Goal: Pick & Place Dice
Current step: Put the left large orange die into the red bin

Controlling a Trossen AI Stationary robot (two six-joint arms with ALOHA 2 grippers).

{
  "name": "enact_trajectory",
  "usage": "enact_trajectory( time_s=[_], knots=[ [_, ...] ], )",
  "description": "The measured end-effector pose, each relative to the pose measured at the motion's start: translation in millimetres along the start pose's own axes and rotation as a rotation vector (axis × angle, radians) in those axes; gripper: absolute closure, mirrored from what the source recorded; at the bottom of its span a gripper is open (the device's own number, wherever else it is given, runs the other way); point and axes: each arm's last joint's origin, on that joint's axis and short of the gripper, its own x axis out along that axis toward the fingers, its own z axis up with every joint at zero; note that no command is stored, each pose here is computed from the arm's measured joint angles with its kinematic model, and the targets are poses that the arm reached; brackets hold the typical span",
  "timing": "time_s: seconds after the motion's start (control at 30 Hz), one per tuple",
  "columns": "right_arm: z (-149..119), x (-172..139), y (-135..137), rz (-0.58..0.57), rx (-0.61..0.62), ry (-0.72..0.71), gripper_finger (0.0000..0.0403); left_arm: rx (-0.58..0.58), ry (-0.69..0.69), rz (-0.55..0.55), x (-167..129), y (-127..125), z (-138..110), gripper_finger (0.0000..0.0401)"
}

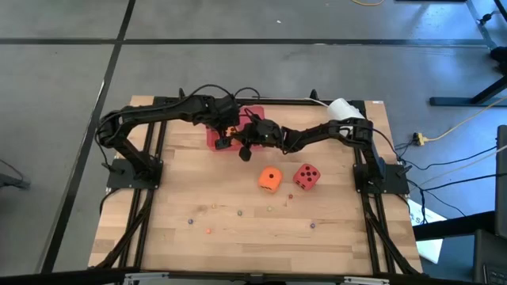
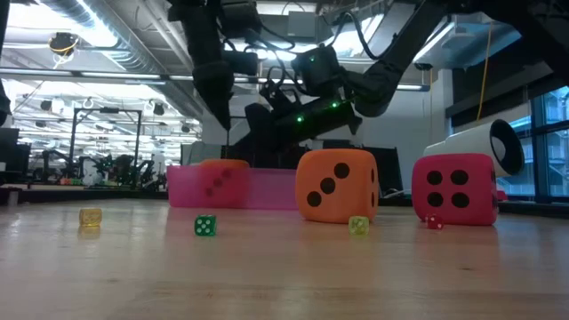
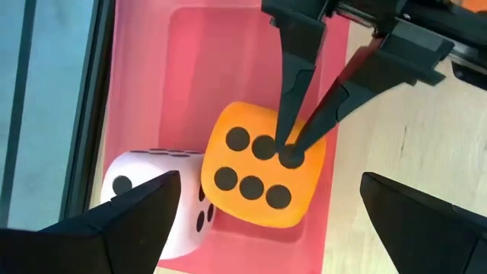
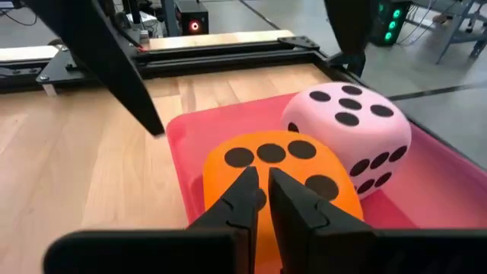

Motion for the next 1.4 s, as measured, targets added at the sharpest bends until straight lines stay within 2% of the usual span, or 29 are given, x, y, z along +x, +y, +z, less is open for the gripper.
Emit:
enact_trajectory(
  time_s=[0.1, 0.27, 0.47, 0.67, 0.8, 0.9, 1.13, 1.4],
  knots=[
    [0.9, -0.7, 0.0, 0.0, 0.006, 0.002, 0.0366, -0.025, 0.001, 0.0, 0.1, 0.0, -0.1, 0.0001],
    [18.3, -12.8, -0.7, -0.009, 0.01, 0.028, 0.0366, -0.029, 0.017, 0.001, -2.1, -0.1, -2.5, 0.0001],
    [16.4, -23.8, -5.4, -0.141, -0.036, 0.186, 0.0366, -0.047, 0.06, 0.044, -2.0, 0.6, -6.0, 0.0001],
    [2.5, -27.6, -6.2, -0.169, -0.024, 0.333, 0.0366, -0.06, -0.058, 0.036, 0.1, 1.9, 5.9, 0.0001],
    [-2.0, -29.4, -7.2, -0.177, 0.005, 0.381, 0.0366, -0.086, -0.133, 0.003, 0.3, 1.8, 12.7, 0.0001],
    [-6.2, -31.5, -8.2, -0.185, 0.02, 0.429, 0.0366, -0.05, -0.128, 0.005, 3.4, 2.3, 13.3, 0.0001],
    [-8.4, -32.9, -8.1, -0.192, 0.032, 0.458, 0.0367, 0.058, -0.082, -0.054, 34.7, 4.0, 17.1, 0.0001],
    [-9.1, -32.8, -8.0, -0.188, 0.032, 0.458, 0.0367, 0.121, -0.085, -0.031, 86.2, 6.2, 28.2, 0.0001]
  ],
)
